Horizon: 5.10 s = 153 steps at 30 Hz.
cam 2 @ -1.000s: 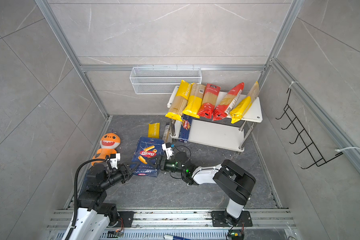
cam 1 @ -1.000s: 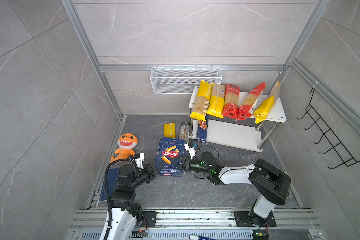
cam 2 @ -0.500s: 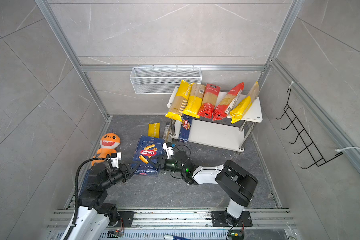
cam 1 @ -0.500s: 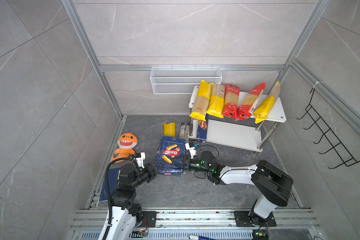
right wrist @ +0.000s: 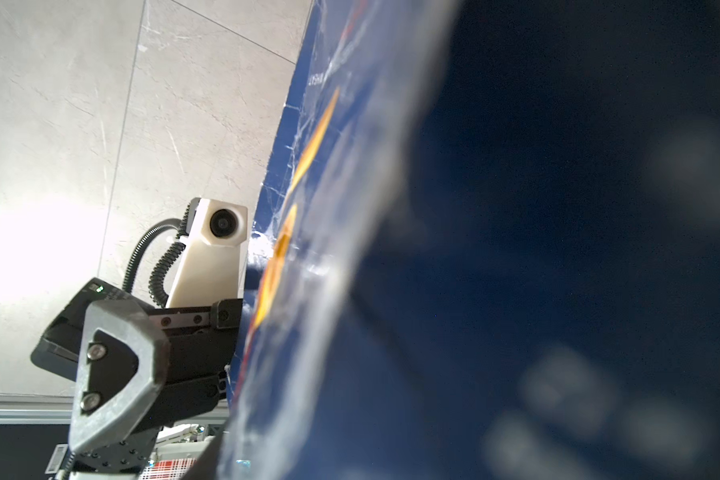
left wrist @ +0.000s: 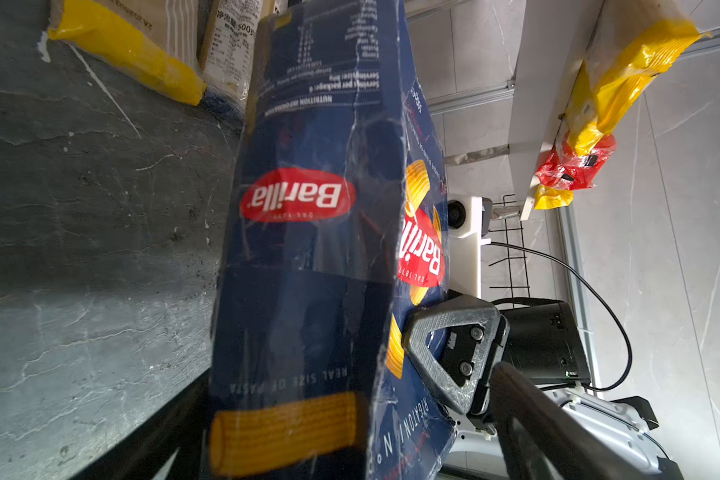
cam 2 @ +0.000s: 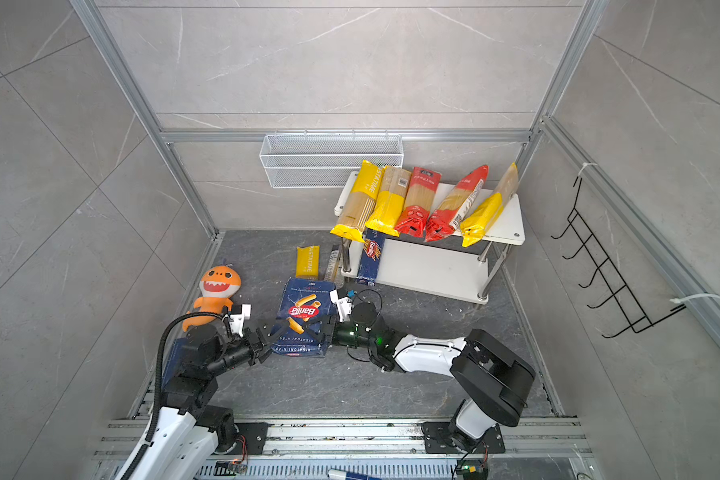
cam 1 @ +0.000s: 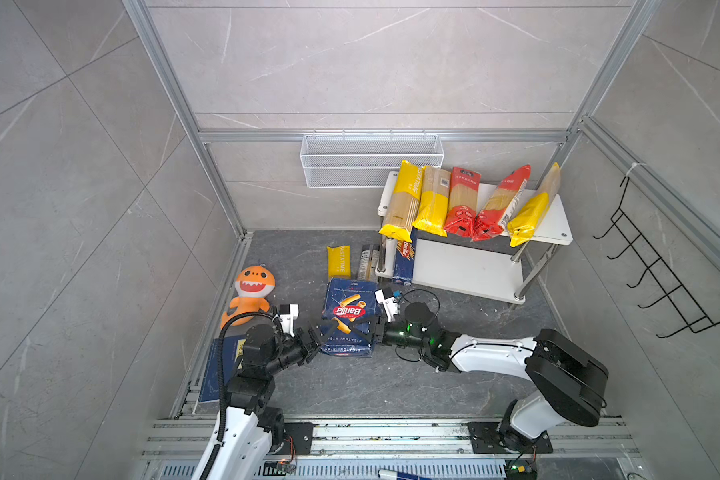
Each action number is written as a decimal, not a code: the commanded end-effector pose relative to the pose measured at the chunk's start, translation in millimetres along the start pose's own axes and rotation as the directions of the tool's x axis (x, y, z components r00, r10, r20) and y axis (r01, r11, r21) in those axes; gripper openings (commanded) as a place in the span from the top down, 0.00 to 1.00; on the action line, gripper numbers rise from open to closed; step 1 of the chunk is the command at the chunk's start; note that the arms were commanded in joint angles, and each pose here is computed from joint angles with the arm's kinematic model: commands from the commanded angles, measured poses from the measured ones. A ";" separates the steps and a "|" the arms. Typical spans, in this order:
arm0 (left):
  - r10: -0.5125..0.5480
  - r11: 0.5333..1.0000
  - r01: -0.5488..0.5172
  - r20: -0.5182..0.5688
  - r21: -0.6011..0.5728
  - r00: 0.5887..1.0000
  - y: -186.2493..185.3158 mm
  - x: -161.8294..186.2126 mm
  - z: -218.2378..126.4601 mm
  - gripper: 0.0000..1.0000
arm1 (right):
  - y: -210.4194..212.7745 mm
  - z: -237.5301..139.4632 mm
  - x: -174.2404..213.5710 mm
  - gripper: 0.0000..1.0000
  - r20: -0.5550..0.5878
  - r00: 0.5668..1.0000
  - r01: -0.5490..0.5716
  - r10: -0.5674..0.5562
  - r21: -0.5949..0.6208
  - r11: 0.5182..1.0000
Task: Place and organize the pasta boxes and bags onto the shelf
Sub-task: 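Grasp the rigatoni box with the right gripper and open the left gripper, then carry the rigatoni box to the lower shelf beside the spaghetti box with the right gripper, then release the rigatoni box on the lower shelf and draw the right gripper back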
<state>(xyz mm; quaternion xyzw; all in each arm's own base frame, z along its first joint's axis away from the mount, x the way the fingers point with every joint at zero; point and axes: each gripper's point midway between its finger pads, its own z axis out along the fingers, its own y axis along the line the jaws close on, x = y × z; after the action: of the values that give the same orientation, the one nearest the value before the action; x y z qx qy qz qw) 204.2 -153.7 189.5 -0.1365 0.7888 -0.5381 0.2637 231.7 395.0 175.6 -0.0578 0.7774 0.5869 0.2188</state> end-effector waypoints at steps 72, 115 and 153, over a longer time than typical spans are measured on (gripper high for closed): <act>0.253 0.967 -0.253 0.000 0.012 0.967 -71.3 -100.4 55.4 0.00 | -155.1 -214.0 -244.6 0.34 0.356 0.931 -0.067 -0.081 0.385 0.921; 0.236 0.972 -0.236 -0.033 0.003 0.971 -54.3 -106.9 77.0 0.00 | -230.9 -208.3 -270.3 0.29 0.297 0.953 -0.186 -0.060 0.729 0.659; 0.406 0.697 -0.439 -0.193 -0.567 0.893 69.5 -45.0 110.8 0.04 | -91.8 -262.7 -20.4 0.07 0.194 0.967 -0.026 -0.165 0.720 0.694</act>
<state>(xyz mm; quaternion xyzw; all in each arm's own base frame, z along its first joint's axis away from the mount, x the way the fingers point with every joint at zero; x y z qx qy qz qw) 300.8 -187.5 98.5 -0.0099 0.9424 -0.1887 0.2760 223.6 130.4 174.8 0.0531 0.8980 0.2575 0.3528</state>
